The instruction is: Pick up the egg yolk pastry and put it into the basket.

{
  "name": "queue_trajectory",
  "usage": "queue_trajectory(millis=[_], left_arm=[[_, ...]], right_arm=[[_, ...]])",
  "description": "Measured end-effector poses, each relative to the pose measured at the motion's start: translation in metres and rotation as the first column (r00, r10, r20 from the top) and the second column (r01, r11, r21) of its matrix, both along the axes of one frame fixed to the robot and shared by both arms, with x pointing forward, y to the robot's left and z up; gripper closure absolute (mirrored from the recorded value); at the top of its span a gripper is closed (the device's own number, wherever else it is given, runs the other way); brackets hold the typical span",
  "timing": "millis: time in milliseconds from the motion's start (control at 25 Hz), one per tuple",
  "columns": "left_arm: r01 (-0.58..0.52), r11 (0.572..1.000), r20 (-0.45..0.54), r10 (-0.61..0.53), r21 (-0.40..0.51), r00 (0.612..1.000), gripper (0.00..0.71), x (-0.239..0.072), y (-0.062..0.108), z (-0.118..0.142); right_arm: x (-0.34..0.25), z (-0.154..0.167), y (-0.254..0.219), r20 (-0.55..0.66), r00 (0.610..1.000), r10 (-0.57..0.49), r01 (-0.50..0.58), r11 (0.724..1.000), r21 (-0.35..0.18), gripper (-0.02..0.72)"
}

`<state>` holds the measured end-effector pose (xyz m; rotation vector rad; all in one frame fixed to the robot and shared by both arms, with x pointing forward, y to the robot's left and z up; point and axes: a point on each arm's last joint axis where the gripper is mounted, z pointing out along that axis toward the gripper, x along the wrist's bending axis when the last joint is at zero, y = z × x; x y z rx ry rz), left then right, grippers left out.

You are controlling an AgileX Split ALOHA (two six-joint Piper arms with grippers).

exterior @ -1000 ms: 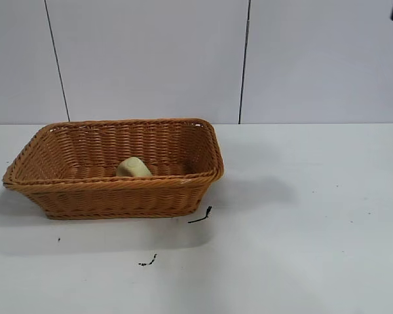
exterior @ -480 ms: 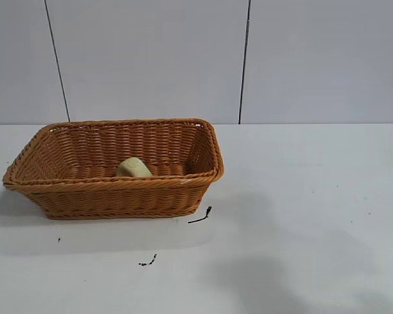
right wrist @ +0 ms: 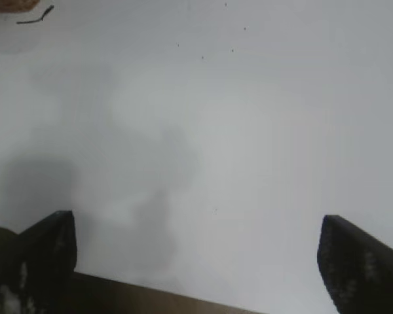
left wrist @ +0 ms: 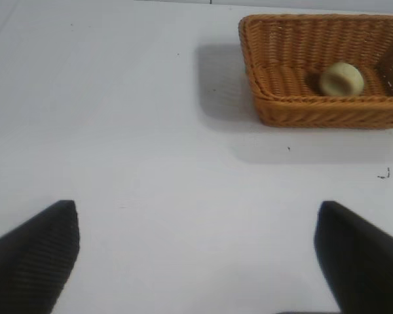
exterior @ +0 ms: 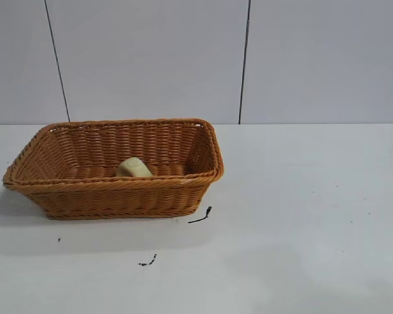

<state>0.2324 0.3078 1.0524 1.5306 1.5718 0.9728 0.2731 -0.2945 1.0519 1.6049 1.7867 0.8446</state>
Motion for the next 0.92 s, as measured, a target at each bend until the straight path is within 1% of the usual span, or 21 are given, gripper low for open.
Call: queue_trajectory(millis=[160,320,920], left_arm=[[0.0,1.0,0.0,0.0,0.0,1.0,0.014,0.0,0.0,0.0],[0.0,1.0,0.0,0.0,0.0,1.0,0.014,0.0,0.0,0.0],[0.0,1.0,0.0,0.0,0.0,1.0,0.014,0.0,0.0,0.0]], right_arm=[[-0.018,0.003,-0.001,0.113,0.994,0.0,-0.001,1.0,0.008,0.01],[-0.037,0.004,-0.002,0.233,0.973,-0.001,-0.003,1.0,0.016,0.01],[-0.039,0.004,-0.003,0.243,0.97,-0.001,-0.004,1.0,0.018,0.01]])
